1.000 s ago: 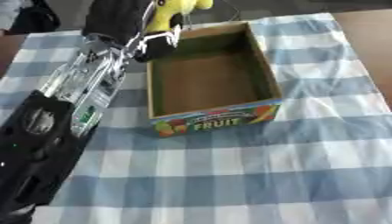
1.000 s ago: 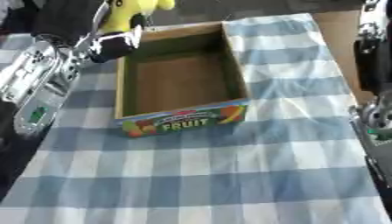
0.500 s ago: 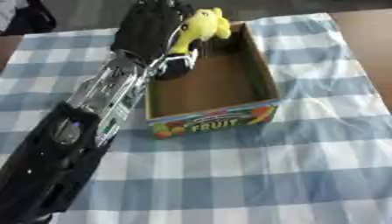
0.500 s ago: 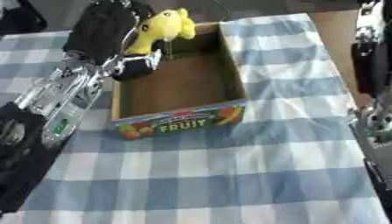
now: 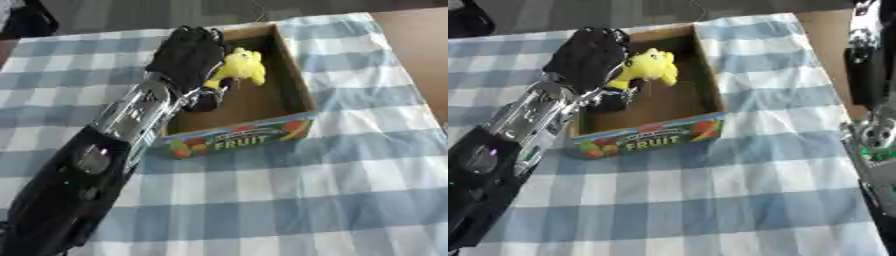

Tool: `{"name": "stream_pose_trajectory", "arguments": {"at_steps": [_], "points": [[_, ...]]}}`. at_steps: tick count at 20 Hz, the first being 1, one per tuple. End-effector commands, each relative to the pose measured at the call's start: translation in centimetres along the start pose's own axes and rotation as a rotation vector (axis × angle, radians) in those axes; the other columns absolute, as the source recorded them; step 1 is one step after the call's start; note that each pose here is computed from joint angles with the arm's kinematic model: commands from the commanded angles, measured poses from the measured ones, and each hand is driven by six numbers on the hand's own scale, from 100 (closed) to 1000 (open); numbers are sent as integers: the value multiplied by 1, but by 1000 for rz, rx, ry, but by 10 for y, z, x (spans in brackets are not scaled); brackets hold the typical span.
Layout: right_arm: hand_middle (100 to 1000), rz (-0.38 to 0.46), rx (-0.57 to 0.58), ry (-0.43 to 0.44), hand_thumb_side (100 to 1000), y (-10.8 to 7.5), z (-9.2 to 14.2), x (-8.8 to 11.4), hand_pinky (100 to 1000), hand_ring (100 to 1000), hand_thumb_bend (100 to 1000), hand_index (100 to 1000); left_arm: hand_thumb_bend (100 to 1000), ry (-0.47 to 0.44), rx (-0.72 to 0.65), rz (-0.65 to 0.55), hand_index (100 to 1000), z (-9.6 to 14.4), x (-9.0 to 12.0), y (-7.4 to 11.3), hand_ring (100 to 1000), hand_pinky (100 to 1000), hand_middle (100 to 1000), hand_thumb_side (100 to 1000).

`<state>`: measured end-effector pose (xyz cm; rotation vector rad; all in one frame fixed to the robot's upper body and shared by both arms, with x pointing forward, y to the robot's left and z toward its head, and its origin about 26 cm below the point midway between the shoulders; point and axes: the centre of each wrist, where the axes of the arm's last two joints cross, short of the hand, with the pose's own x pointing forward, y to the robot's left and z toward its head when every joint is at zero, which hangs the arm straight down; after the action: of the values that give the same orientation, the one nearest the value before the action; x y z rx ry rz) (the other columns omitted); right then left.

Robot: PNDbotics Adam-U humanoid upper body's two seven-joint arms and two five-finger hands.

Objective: Pick up objects on the table and place them in the box.

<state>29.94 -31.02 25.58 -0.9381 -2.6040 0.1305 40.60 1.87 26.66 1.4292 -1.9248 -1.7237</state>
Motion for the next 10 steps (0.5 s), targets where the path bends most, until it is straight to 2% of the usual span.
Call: {"name": "stream_pose_trajectory", "arguments": {"at_steps": [1,3,4,8,9,10], "points": [[772,-5,-6,-27,941,-3,-6,5,763,728,100,910,100,-30,-53,-37,736,-3,0,9,648,615,561,312],[772,-6,-6,-27,939,-3,-6,5,763,728,100,910,100,-32,-80,-55,814,-3,-1,12,719,671,625,364],[771,-6,-7,-27,937,-3,-6,5,763,728,100,907,100,-30,-85,-61,861,-3,-1,13,768,719,686,392],[769,-8,-13,-25,929,-3,-7,5,763,728,100,906,100,-20,-76,-49,929,-1,-1,18,840,804,768,503],[769,-9,-14,-25,929,-3,-7,5,763,728,100,905,100,-21,-78,-46,941,-1,-1,18,860,825,789,573],[768,-11,-15,-25,929,-3,-7,5,763,728,100,905,100,-21,-82,-43,944,0,-1,17,864,831,794,594]]}}
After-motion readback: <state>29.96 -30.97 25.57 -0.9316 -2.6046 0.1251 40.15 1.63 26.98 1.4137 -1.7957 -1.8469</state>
